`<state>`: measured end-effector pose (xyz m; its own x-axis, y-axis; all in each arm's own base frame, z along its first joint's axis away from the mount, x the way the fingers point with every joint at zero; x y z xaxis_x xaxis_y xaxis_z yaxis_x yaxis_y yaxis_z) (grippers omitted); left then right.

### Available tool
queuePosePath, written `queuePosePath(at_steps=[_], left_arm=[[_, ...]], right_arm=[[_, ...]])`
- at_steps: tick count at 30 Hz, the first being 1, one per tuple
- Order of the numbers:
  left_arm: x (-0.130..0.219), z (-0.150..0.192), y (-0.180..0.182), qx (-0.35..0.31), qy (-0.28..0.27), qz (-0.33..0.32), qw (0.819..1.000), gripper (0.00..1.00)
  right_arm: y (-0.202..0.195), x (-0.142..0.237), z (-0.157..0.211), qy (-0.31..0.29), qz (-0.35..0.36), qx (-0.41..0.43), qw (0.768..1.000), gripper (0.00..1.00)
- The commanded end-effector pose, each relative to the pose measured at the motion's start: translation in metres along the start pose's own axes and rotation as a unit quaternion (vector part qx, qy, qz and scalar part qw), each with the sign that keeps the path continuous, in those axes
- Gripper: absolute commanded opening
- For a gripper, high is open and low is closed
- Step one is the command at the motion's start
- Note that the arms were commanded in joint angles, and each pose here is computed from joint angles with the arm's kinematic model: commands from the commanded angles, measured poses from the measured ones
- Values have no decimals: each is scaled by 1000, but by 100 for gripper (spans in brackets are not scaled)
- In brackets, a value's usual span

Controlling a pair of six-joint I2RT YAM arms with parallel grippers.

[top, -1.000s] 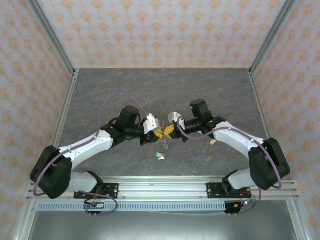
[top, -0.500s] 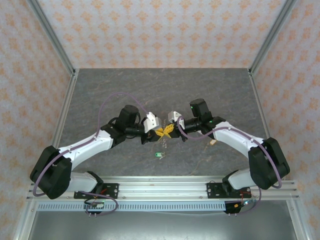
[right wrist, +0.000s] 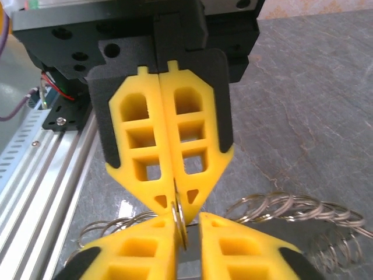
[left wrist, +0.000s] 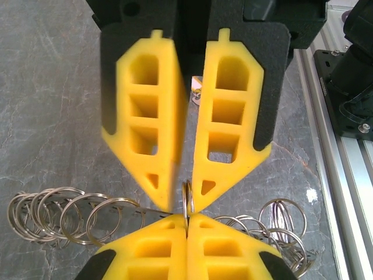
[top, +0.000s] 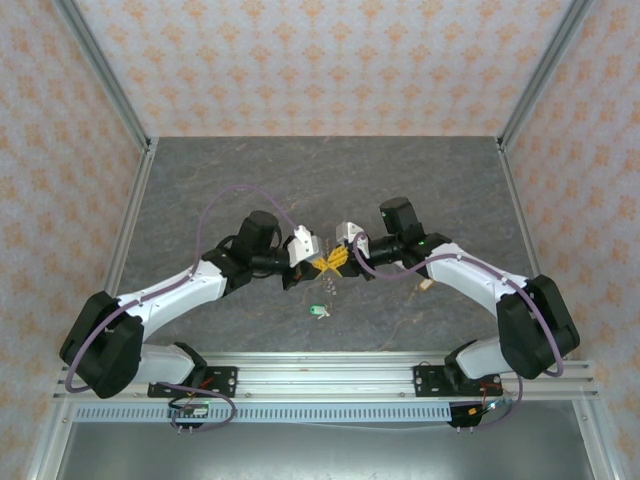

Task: Put the keys on the keyring

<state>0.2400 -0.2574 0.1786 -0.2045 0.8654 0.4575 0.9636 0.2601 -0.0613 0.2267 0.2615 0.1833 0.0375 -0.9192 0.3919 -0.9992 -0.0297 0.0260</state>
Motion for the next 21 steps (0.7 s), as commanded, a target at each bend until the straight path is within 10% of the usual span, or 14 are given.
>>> queuePosePath(at_steps=[1,10,16,21], left_arm=[[12,-26,11,-42,-40,-53,997,0],[18,-26,16,-39,-44,-86,995,0],[22,-23,19,-19,-45,-107,993,0],[27,-25,20,-4,-60,-124,990,0]], right_arm=[[4,5,-1,18,16,16,1000,22],[-28,43,-16,-36,248,-56,966,27],[-68,121,11,-40,537,-259,802,22],[-64,147,59,36,605,-382,697,31]])
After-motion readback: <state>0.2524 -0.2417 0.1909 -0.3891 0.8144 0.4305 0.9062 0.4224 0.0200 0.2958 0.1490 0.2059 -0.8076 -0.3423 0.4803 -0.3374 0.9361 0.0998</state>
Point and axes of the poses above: each hand's point on the last joint's axis, 136 mm out from that joint toward the fingers, its own x axis back along the fingers, its own y axis along the line the jaws close on, z = x × y, the point moved 3 cm from there along x, back along the fingers, and after that the axes turned 2 degrees about x, right-handed, at the moved point
